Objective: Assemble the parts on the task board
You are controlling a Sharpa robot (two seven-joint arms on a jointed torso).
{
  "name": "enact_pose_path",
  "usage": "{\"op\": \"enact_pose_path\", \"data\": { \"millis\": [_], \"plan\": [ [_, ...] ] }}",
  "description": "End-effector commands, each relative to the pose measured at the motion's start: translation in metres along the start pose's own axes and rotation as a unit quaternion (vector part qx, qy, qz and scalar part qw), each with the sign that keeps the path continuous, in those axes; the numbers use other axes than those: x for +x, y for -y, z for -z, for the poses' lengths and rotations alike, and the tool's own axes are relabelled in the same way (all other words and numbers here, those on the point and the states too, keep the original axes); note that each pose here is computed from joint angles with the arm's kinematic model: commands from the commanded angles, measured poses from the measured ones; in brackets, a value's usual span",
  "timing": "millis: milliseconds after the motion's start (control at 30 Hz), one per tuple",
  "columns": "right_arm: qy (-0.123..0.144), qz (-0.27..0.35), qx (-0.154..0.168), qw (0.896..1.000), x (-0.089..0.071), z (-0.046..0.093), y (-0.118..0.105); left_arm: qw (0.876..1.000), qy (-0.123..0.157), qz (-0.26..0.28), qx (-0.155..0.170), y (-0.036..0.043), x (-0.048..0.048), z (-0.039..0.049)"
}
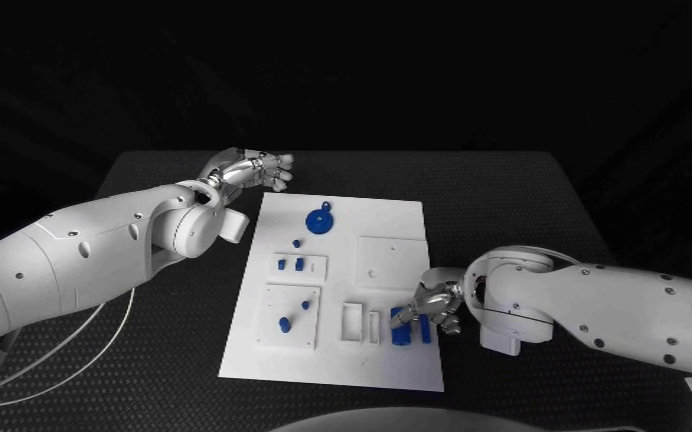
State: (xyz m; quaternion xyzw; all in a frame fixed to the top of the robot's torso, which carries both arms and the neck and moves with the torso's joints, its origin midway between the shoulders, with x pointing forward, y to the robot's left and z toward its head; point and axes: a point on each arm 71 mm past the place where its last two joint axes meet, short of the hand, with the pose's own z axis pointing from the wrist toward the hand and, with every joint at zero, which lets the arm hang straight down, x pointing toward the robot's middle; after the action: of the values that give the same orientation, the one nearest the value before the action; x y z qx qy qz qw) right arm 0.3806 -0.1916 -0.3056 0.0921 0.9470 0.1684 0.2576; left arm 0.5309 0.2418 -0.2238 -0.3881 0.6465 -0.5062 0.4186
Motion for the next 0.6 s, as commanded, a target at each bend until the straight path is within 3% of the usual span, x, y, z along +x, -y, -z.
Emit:
{"op": "enact_pose_path", "data": {
  "millis": [33, 300, 600],
  "plan": [
    [0.009, 0.009, -0.001, 1.0, 0.004, -0.005, -0.003, 1.0, -0.015, -0.009, 0.009, 0.002, 0.004, 0.0001],
    [0.012, 0.016, 0.002, 1.0, 0.009, -0.013, -0.006, 1.0, -0.015, -0.009, 0.008, 0.0019, 0.0036, 0.0007],
    [0.033, 0.037, -0.006, 0.999, 0.01, -0.019, -0.018, 1.0, -0.016, -0.009, 0.006, 0.0016, 0.0038, 0.001]
  ]
}}
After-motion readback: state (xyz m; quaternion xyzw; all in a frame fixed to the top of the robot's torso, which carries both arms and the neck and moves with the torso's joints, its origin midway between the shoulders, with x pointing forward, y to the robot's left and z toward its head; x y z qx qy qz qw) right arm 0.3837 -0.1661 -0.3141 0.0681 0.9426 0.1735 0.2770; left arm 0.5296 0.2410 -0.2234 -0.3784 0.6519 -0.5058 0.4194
